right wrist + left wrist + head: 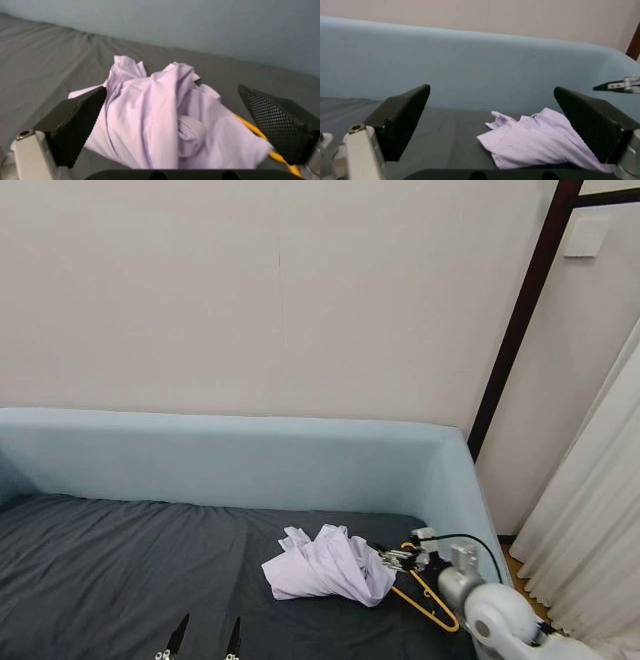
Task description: Pick up the clothes from the sofa and hang them on the clothes hanger.
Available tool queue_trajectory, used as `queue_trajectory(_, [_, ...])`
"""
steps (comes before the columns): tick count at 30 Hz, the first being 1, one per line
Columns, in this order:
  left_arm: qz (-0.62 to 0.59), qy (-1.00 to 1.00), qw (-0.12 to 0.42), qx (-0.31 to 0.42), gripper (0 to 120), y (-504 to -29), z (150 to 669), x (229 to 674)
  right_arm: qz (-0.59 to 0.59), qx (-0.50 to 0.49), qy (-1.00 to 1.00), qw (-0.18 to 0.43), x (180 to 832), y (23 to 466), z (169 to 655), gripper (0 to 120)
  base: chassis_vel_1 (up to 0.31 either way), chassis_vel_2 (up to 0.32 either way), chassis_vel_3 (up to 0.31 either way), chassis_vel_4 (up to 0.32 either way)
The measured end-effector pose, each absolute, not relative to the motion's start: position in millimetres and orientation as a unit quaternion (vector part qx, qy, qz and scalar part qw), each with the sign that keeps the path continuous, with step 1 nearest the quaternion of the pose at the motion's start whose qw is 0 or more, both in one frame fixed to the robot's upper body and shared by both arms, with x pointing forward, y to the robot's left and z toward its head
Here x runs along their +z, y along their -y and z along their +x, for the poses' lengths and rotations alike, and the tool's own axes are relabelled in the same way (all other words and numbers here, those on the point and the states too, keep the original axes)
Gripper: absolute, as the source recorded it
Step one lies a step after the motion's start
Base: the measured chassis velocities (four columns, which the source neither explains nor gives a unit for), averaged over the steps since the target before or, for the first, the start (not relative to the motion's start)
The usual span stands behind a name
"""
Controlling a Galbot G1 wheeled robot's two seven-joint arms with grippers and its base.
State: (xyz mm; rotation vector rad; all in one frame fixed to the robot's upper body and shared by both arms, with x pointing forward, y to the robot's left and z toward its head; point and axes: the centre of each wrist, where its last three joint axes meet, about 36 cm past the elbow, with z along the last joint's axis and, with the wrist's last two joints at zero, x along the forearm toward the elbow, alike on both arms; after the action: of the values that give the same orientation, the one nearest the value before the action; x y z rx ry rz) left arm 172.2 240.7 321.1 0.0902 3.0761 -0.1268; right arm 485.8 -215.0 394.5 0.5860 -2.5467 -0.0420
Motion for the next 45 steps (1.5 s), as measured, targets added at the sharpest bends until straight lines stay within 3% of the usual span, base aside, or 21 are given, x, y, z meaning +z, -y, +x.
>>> queue_trajectory(7, [0.022,-0.998,0.03,-0.041,98,-241,170,317,0.219,0.013,0.933,0.283,355,174,521,100,0.0,0.0,0.0,0.0])
queue_trajectory(15, [0.021,-0.998,0.031,-0.042,98,-239,170,315,0.209,0.055,0.93,0.297,310,171,529,99,0.0,0.0,0.0,0.0])
queue_trajectory(23, [0.019,-0.999,0.031,-0.041,98,-240,168,313,0.206,0.053,0.93,0.3,301,166,529,67,0.0,0.0,0.0,0.0])
queue_trajectory(25, [0.019,-0.999,0.031,-0.041,98,-240,167,313,0.206,0.053,0.93,0.301,300,166,529,65,0.0,0.0,0.0,0.0])
queue_trajectory(27, [0.019,-0.999,0.031,-0.04,97,-241,167,313,0.203,0.052,0.93,0.303,296,168,531,53,0.0,0.0,0.0,0.0])
queue_trajectory(29, [0.018,-0.999,0.032,-0.039,97,-242,168,313,0.202,0.051,0.93,0.303,295,169,531,50,0.0,0.0,0.0,0.0])
queue_trajectory(39, [0.016,-0.998,0.033,-0.04,97,-244,170,313,0.201,0.052,0.936,0.283,291,169,532,8,0.0,0.0,0.0,0.0])
queue_trajectory(42, [0.017,-0.998,0.033,-0.041,97,-243,169,313,0.202,0.052,0.937,0.28,292,168,532,0,0.0,0.0,0.0,0.0])
queue_trajectory(45, [0.018,-0.998,0.032,-0.041,97,-243,170,312,0.204,0.052,0.938,0.277,294,167,531,0,0.0,0.0,0.0,0.0])
